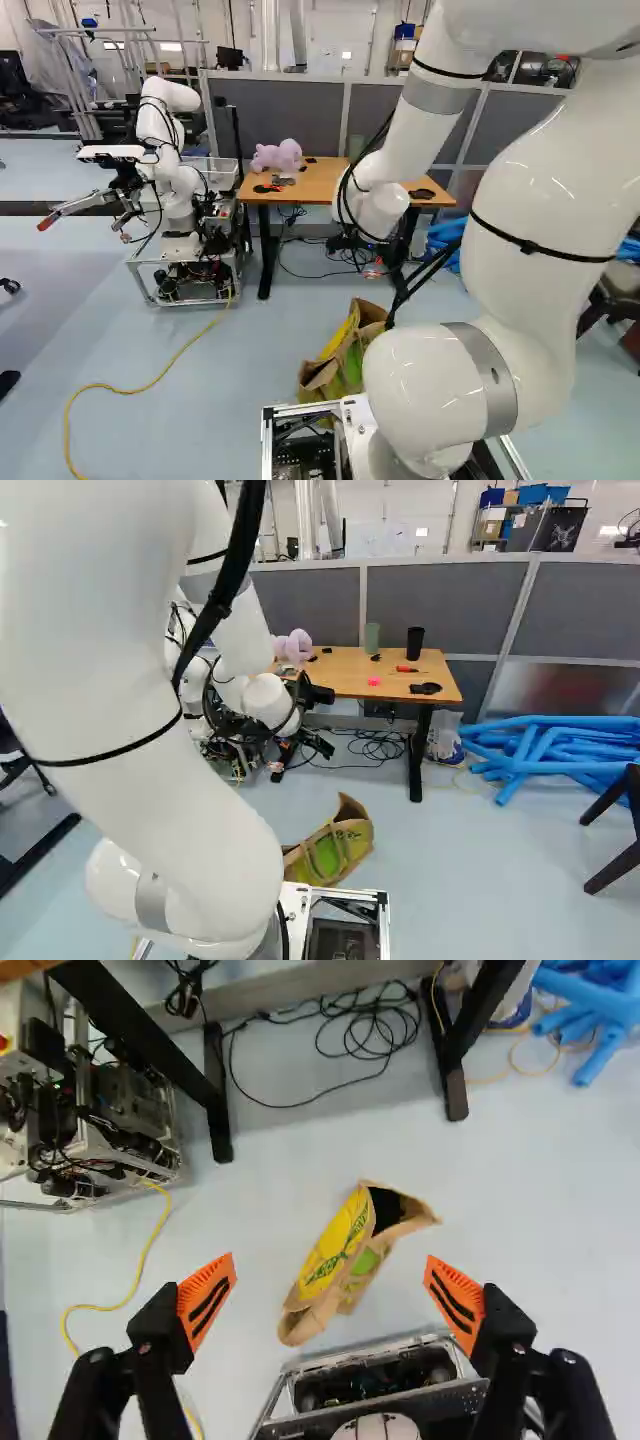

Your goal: Pick up the bag on the ground and place it on the table

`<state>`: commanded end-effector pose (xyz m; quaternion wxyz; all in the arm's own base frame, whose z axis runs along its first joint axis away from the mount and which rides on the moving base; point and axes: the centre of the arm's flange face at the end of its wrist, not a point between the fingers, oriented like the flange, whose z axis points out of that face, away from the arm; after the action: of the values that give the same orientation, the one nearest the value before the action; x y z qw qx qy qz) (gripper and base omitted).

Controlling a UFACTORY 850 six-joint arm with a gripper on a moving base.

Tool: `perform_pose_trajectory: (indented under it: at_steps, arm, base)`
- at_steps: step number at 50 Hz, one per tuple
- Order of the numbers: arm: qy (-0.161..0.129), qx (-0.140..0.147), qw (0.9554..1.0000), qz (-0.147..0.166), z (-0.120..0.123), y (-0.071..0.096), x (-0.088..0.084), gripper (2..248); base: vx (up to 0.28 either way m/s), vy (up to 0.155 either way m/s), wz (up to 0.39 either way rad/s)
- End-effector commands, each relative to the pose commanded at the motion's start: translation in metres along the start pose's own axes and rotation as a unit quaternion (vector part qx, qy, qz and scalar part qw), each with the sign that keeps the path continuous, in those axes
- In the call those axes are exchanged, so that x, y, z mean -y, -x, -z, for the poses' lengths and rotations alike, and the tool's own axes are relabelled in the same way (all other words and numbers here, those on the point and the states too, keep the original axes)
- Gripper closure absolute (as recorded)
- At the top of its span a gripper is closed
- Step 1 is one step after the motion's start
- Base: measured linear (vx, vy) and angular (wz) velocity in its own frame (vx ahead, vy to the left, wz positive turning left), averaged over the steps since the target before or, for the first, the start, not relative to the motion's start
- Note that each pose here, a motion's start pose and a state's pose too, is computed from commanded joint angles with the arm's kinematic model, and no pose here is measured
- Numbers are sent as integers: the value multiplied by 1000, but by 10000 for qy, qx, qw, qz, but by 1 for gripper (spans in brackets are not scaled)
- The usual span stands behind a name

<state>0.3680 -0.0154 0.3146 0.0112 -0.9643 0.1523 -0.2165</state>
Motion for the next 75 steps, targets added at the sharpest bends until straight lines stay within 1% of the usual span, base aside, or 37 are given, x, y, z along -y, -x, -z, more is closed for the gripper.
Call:
perform_pose_trajectory:
  at_steps: [5, 12, 21, 43, 48, 54, 61, 68, 75]
  arm:
    - [64, 326, 9992, -203, -10, -3, -5, 3]
    - [136, 578, 9974, -403, -22, -8, -13, 3]
    - [193, 734, 9959, -487, -36, -10, -17, 3]
    - [274, 1022, 9932, -496, -69, -10, -18, 3]
    - [304, 1080, 9918, -616, -76, -9, -18, 3]
    - [355, 1144, 9889, -877, -85, -9, -18, 3]
    - [424, 1211, 9841, -1225, -96, -8, -19, 3]
    - [498, 1271, 9779, -1582, -106, -7, -19, 3]
    - [577, 1325, 9703, -1939, -117, -6, -19, 3]
  base:
    - [0, 0, 0]
    - [0, 0, 0]
    - [0, 0, 0]
    - [0, 0, 0]
    - [0, 0, 0]
    - [0, 0, 0]
    - [0, 0, 0]
    - [0, 0, 0]
    - [0, 0, 0]
